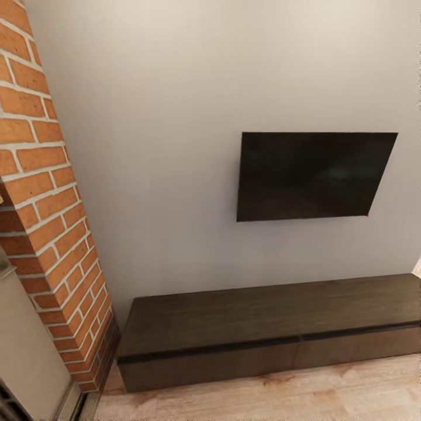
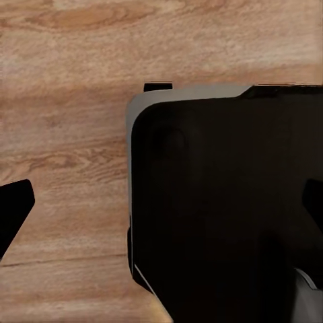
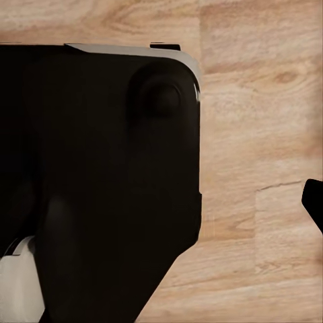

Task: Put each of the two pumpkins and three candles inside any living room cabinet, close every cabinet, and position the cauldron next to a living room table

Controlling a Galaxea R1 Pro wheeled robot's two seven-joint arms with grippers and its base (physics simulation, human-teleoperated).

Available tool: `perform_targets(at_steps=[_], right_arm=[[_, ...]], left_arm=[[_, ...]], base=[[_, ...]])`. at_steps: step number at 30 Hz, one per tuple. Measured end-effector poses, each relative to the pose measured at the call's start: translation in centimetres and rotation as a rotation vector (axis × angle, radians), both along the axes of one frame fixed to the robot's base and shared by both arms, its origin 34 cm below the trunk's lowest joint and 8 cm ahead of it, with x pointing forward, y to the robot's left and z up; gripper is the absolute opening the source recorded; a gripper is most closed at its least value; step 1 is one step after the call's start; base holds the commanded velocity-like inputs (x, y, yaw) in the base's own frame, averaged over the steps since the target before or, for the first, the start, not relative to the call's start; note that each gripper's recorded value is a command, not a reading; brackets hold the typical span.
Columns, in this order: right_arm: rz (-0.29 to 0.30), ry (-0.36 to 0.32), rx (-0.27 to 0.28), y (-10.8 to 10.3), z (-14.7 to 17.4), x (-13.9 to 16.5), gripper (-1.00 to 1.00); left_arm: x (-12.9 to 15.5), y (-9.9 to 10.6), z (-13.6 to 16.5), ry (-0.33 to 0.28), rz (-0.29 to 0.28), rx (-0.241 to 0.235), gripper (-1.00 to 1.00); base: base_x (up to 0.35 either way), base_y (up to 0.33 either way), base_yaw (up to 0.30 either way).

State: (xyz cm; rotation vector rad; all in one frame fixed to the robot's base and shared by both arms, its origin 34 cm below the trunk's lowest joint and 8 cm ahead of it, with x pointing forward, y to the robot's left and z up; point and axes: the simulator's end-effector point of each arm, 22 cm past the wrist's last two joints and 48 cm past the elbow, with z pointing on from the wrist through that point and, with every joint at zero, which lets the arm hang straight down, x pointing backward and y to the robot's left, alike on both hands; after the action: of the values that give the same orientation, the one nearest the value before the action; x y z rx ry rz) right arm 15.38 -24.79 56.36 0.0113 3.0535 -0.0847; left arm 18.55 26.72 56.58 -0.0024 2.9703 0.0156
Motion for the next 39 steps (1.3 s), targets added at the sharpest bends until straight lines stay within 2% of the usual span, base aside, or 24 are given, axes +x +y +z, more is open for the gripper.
perform_targets(at_steps=[6, 11, 21, 39], right_arm=[[0.0, 0.002, 0.001, 0.0, 0.6, -0.2, 1.0], [0.0, 0.002, 0.001, 0.0, 1.2, -0.3, 1.0], [-0.002, -0.001, 0.001, 0.0, 2.2, -0.6, 1.0], [-0.003, -0.002, -0.002, 0.0, 2.2, -0.6, 1.0]], left_arm=[[0.8, 0.1, 0.8, -0.044, 0.002, 0.003, 1.0], [0.9, 0.1, 1.4, -0.055, 0.002, 0.003, 1.0], [0.6, 0.1, 2.4, -0.058, -0.001, 0.003, 1.0], [0.6, 0.1, 2.4, -0.058, -0.002, 0.003, 1.0]], base=[[-0.289, 0.0, 0.0], [-0.201, 0.0, 0.0], [-0.021, 0.0, 0.0], [0.0, 0.0, 0.019]])
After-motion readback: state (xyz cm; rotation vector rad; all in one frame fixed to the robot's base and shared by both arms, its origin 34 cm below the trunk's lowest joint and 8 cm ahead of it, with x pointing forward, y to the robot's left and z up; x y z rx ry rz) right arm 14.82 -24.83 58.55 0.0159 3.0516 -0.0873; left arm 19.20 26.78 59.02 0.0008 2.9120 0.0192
